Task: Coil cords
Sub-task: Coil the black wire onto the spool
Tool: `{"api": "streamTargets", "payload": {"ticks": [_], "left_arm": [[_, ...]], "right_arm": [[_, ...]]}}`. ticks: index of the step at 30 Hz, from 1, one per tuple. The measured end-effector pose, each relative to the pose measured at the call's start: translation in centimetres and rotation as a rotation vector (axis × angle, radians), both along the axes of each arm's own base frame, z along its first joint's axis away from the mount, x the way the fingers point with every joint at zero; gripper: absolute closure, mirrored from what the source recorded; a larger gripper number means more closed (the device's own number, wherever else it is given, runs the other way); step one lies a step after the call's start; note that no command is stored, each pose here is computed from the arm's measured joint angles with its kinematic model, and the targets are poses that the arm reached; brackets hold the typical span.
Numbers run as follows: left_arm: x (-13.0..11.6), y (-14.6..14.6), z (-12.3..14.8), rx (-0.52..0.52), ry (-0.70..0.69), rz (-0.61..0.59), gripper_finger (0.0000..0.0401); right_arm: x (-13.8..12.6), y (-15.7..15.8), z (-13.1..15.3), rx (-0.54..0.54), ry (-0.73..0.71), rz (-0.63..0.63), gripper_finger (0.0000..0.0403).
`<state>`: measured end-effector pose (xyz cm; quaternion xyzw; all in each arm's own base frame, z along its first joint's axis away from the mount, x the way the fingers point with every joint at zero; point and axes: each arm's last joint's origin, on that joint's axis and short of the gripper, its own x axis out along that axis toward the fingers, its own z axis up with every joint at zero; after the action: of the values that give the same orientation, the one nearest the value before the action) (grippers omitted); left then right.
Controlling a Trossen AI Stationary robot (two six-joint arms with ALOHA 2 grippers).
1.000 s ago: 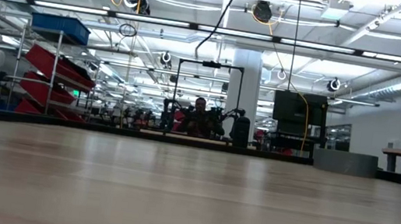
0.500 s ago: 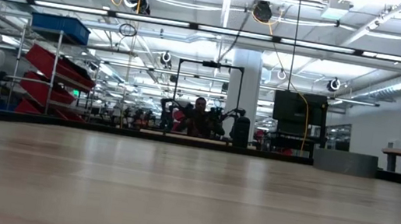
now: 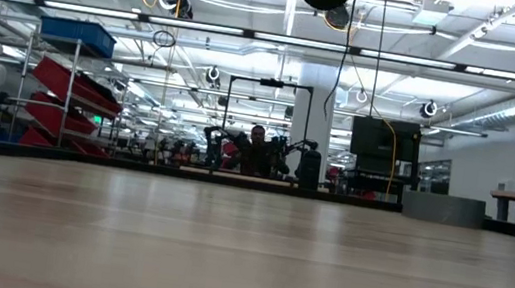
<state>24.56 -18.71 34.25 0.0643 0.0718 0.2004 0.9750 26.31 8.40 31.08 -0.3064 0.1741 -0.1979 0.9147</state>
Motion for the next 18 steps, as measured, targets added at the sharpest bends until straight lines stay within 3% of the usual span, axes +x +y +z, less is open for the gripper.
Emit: {"api": "streamTargets", "payload": {"ticks": [12, 18], "left_arm": [[0.0, 0.3, -1.1, -0.14, 0.017, -0.003, 0.0289], [0.0, 0.3, -1.3, -0.125, 0.038, -0.006, 0.0289]], "right_arm": [[0.5, 0.0, -2.8, 0.071, 0.136, -0.025, 0.0403], [1.9, 0.6, -5.1, 0.071, 0.203, -0.025, 0.0403]]}}
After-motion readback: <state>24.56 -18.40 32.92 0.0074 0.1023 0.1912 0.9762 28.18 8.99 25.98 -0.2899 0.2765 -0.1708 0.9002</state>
